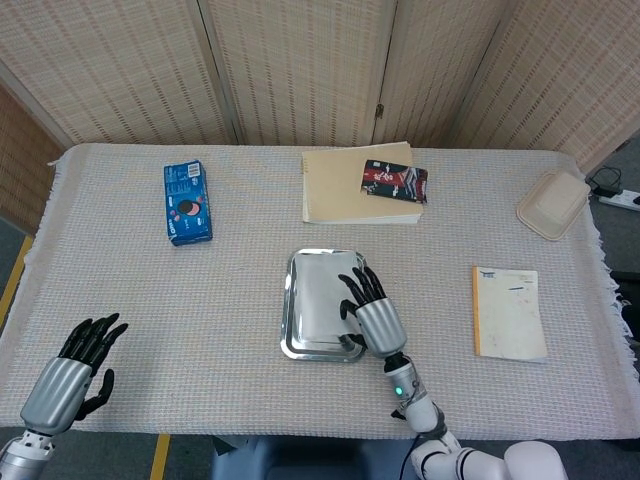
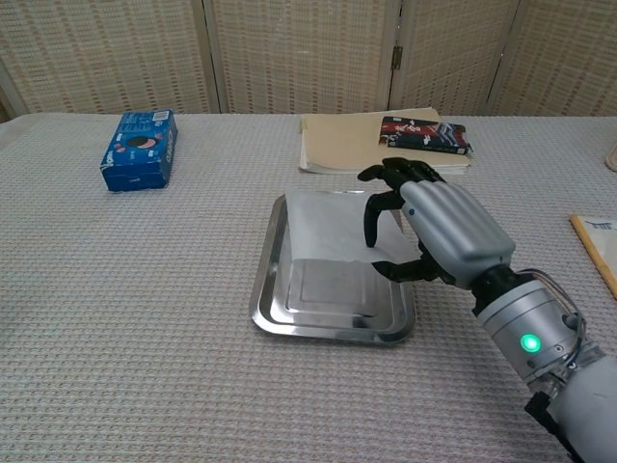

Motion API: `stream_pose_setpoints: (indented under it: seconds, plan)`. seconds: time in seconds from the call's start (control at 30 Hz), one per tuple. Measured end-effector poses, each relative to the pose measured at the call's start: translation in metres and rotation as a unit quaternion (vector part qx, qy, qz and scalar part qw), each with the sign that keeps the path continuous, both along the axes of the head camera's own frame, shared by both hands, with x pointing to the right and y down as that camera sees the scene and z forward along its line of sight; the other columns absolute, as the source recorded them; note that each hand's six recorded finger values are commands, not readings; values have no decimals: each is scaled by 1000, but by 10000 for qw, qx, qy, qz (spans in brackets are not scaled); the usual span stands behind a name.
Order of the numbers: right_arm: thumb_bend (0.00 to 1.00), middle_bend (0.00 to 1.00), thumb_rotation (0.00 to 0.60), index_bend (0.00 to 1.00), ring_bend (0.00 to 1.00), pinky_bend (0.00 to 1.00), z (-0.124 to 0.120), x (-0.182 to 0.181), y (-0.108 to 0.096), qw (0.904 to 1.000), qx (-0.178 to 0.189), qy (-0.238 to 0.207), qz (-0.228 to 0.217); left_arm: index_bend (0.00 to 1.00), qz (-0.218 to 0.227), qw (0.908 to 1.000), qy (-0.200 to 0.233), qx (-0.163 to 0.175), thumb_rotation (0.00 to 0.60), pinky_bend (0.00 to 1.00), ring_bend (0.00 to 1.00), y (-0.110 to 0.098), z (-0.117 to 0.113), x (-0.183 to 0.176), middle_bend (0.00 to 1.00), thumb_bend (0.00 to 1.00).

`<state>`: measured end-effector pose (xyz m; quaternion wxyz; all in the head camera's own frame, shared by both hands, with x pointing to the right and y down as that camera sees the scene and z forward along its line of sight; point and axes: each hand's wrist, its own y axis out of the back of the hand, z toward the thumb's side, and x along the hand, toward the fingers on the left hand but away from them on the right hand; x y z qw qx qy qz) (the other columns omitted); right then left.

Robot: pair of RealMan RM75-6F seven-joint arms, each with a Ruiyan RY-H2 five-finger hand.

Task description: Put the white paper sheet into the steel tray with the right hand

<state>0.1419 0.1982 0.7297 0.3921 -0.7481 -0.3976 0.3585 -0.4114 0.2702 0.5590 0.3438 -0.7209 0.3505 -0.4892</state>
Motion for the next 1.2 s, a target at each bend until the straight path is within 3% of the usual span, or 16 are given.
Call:
stream_pose_setpoints:
  seconds: [0.2,0.37,0.6,0.8,0.97,1.2]
  plan:
    - [585,2,600,231,3,0,4,0,2,9997,-17,243,-26,0,-5,10000,25,18,600,0,0,0,-2,-1,0,740]
    - [584,0,600,8,0,0,7,0,3,9989,-187,436,-26,0,22,10000,5,0,600,0,0,0,0,0,0,740]
    - [519,0,600,0,0,0,5,-8,4,9966,-600,546,-130,0,16,10000,-18,-6,600,0,0,0,1,0,0,739]
    - [459,0,600,0,0,0,-5,-14,1,9914,-1167,533,-256,0,51,10000,-50,-16,600,0,0,1,2,0,0,739]
    - [442,0,600,0,0,0,-15,-17,-3,9835,-1586,730,-466,0,52,10000,-73,-11,600,0,0,1,2,1,0,739]
    - [338,0,600,0,0,0,-13,-20,-12,9688,-2148,1059,-634,0,66,9999,-86,6,600,0,0,1,2,1,0,738]
